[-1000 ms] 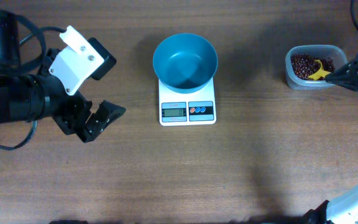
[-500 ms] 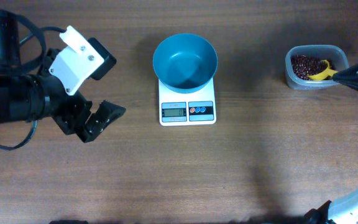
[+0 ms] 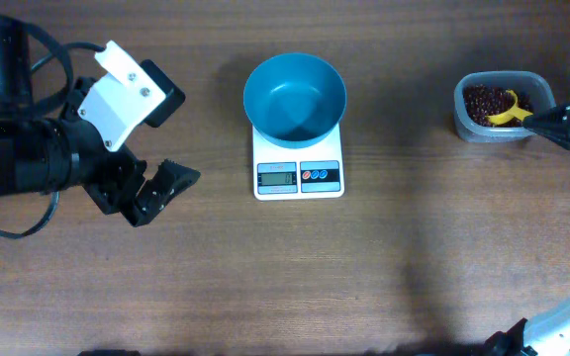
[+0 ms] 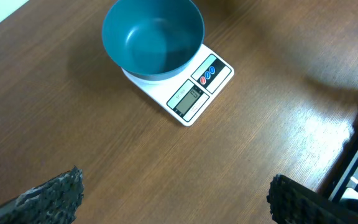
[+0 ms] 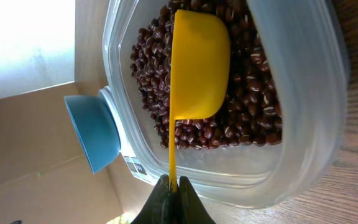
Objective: Scoop item into bowl and weigh 50g on scale
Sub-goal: 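Drag the yellow scoop through the red beans with the right gripper to fill it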
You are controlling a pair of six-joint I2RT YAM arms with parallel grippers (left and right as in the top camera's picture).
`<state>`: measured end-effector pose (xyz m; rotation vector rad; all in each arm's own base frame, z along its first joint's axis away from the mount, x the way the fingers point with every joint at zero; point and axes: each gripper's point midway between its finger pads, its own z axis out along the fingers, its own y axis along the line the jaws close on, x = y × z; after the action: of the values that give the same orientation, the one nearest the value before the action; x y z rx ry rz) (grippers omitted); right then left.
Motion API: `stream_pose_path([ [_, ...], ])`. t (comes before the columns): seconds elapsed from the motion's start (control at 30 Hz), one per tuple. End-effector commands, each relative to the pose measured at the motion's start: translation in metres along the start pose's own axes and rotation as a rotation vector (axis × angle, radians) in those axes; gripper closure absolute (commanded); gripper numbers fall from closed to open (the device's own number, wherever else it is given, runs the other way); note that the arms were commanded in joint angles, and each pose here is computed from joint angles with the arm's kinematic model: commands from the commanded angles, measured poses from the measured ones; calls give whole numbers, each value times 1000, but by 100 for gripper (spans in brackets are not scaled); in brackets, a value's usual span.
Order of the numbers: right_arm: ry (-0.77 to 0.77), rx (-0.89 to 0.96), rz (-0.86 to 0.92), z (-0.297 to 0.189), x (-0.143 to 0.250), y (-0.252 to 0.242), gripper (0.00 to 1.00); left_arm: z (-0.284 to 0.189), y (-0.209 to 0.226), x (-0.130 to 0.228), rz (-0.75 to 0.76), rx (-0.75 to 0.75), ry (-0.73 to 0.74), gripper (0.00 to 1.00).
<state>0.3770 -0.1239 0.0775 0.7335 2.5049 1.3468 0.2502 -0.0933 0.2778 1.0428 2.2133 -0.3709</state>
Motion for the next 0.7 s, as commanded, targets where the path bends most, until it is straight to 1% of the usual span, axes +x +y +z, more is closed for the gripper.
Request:
stream_pose_path([
  [0.0,19,-21,4,12,1,-10,96,-2,-3,-5,24,13,-18,1],
  [0.13,24,-28,11,12,3,-9,96,-2,-3,-5,25,13,-19,1],
  [0.27,-19,-94,23,0,-2,-5,96,-2,-3,-5,24,13,-18,1],
  [0.33,-34,-141,-9,-8,1,-1,96,-2,-3,-5,24,13,-18,1],
  [0.67,-57,-168,-11,-25,6,-6,96,-2,-3,-5,24,13,-18,1],
])
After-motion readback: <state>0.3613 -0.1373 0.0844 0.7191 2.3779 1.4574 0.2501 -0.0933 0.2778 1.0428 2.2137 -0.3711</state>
